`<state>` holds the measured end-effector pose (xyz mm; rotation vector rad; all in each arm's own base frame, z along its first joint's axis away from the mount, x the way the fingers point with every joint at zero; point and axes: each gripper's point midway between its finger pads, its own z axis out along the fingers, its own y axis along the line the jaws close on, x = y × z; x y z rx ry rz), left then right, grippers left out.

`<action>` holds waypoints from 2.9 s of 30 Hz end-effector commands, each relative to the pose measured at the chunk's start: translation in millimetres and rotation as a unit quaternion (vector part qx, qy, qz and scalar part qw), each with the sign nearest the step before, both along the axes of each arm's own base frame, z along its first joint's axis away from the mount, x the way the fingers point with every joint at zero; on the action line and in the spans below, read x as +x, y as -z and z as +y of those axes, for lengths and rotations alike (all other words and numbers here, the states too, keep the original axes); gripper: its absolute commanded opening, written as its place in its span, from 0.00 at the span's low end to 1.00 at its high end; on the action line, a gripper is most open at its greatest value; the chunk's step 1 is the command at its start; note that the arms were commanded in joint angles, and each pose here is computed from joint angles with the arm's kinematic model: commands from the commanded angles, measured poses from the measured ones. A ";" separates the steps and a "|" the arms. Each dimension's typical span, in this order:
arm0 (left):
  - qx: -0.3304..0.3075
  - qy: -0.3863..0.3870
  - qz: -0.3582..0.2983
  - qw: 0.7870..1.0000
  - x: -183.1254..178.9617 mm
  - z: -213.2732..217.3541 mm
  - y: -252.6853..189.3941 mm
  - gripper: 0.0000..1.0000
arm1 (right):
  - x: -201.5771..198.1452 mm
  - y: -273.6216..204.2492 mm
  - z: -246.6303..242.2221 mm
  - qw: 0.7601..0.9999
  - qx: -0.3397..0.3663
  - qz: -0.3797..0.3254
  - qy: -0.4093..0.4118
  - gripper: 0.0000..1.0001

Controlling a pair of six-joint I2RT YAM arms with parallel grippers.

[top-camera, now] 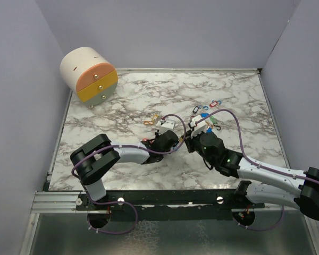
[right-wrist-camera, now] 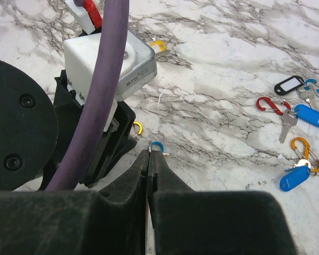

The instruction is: Put the keys on the keyring

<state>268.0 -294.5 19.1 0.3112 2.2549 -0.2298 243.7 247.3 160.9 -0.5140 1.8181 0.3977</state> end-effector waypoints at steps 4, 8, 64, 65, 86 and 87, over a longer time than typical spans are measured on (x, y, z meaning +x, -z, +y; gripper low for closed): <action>0.064 0.021 0.051 0.996 -29.9 22.0 37.2 0.13 | -0.3 -4.4 1.6 1.000 0.008 -0.005 0.000 0.01; 0.067 0.021 0.044 0.997 -27.4 22.3 35.6 0.06 | -0.5 -2.8 2.1 1.000 0.006 -0.003 -0.001 0.01; -0.108 0.098 -0.039 0.989 -18.2 -23.5 -120.9 0.00 | -12.6 19.0 21.6 0.997 0.036 -0.009 -0.064 0.01; -0.110 0.099 -0.039 0.988 -18.0 -24.0 -122.6 0.00 | -11.8 21.0 22.5 0.997 0.032 -0.007 -0.064 0.01; -0.130 0.119 -0.020 0.984 -29.6 -27.7 -119.1 0.00 | -5.6 25.8 29.8 0.998 0.030 -0.004 -0.060 0.01; -0.130 0.121 -0.019 0.984 -30.1 -28.1 -118.7 0.00 | -5.4 25.8 30.3 0.998 0.030 -0.004 -0.061 0.01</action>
